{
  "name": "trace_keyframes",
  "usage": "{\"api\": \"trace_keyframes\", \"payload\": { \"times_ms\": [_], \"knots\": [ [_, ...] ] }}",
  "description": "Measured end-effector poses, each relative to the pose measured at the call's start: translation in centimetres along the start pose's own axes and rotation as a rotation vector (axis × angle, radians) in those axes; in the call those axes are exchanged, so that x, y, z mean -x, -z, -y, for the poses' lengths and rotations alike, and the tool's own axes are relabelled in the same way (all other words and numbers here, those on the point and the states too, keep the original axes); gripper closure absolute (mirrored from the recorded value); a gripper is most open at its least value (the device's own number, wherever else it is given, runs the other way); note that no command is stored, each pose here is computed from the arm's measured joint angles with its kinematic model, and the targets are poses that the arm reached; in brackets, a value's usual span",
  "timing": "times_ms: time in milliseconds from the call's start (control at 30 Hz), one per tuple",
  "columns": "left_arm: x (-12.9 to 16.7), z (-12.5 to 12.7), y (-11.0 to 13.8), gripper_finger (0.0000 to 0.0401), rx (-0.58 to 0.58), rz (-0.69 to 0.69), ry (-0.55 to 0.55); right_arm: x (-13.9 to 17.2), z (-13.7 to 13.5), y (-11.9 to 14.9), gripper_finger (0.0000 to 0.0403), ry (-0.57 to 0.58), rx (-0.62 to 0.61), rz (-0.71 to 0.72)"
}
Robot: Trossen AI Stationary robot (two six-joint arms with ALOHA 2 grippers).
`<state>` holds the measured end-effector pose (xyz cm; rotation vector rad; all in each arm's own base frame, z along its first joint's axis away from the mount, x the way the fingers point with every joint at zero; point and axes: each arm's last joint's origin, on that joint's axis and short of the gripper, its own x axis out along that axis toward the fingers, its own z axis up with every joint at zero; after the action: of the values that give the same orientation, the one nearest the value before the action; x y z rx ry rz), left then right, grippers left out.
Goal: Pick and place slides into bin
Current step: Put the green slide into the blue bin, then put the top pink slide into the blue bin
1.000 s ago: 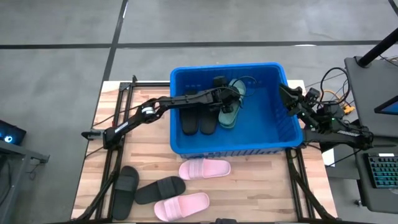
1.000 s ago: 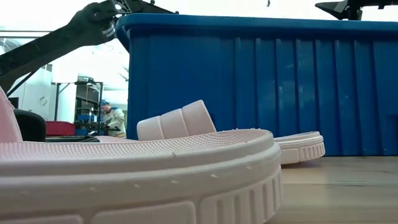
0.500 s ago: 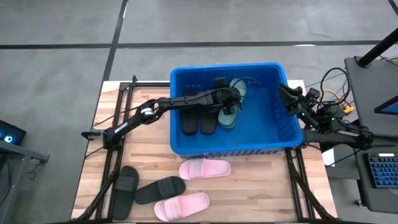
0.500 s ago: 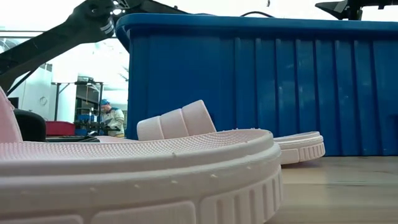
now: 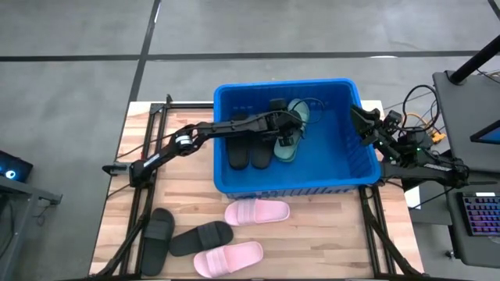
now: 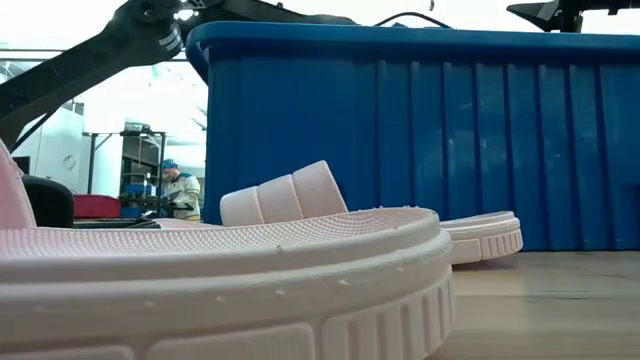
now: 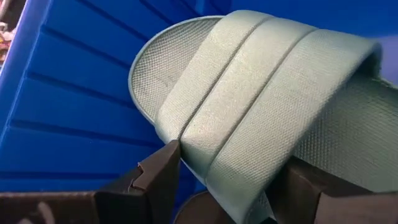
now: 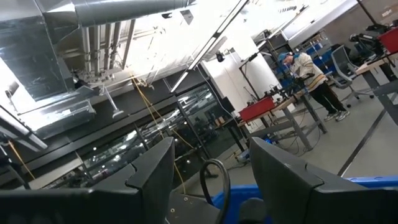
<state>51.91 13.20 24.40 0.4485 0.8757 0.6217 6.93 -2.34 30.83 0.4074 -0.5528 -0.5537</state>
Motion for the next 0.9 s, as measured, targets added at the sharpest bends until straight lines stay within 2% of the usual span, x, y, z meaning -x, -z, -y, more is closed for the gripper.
{"api": "trace_keyframes", "payload": {
  "times_ms": [533, 700, 767, 900],
  "knots": [
    [2.4, -0.7, -0.2, 0.0208, -0.033, -0.008, 0.12, 0.0, 0.0, 0.0, 0.0202, 0.0, 0.006, -0.001],
    [4.9, -1.7, -1.0, 0.0209, -0.018, 0.027, 0.124, 0.0, 0.0, 0.0, 0.0202, 0.0, 0.013, 0.0],
    [6.6, -2.7, -1.5, 0.0211, 0.031, 0.07, 0.178, 0.0, 0.0, 0.0, 0.0202, 0.0, 0.025, 0.001],
    [10.4, -5.5, -2.7, 0.023, 0.195, 0.229, 0.416, 0.0, 0.0, 0.0, 0.0202, -0.001, 0.029, 0.002]
  ]
}}
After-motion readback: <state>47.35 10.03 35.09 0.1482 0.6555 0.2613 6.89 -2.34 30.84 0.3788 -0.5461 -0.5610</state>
